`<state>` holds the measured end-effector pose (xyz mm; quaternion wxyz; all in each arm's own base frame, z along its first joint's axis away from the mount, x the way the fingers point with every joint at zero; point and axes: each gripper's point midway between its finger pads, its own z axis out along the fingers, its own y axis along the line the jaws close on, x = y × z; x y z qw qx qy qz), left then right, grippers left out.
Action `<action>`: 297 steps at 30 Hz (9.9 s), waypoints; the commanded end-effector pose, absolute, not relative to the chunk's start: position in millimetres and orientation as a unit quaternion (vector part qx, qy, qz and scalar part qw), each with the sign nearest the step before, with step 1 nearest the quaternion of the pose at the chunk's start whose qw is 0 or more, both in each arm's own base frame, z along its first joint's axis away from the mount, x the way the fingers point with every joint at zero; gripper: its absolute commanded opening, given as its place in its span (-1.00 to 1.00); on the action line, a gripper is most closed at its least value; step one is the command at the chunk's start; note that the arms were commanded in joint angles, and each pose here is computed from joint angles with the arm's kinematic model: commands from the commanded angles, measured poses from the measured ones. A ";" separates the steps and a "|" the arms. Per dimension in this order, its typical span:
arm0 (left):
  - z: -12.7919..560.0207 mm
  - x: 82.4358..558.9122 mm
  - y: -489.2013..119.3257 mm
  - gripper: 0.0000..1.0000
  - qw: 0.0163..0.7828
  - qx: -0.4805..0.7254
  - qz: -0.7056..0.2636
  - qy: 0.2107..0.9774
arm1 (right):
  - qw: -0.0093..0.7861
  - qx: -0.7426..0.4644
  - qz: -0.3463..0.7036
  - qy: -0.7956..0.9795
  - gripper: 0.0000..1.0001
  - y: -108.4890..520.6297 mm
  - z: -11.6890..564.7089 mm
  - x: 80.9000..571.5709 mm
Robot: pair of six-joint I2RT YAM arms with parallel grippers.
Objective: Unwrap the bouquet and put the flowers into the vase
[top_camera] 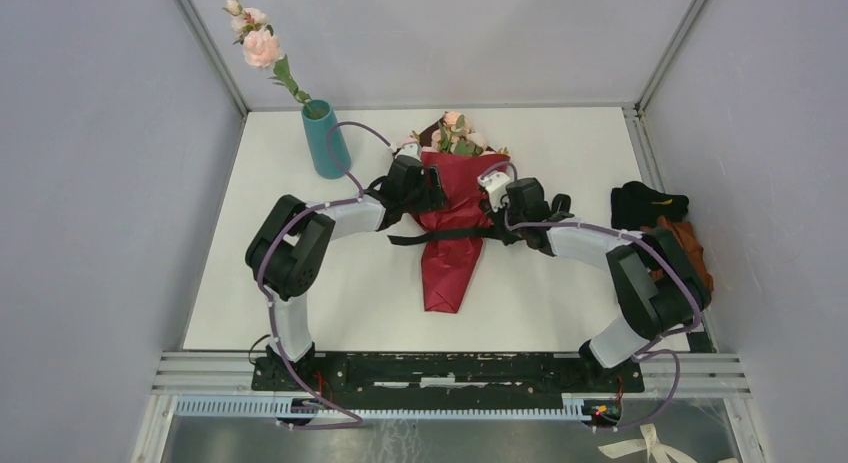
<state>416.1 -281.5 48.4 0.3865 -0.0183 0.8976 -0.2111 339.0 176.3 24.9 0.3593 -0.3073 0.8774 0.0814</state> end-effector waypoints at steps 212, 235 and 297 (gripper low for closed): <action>118.3 282.5 -357.3 0.39 0.448 0.107 -0.228 0.858 | 0.602 -0.076 0.278 0.744 0.14 191.9 206.5 308.9; 53.1 235.6 -350.1 0.37 0.428 0.112 -0.147 0.885 | 0.636 -0.053 0.264 0.723 -0.81 178.3 223.9 293.5; 154.2 259.4 -203.2 0.37 0.553 -0.067 -0.105 0.824 | 0.490 -0.118 0.243 0.829 -0.50 255.9 79.9 343.1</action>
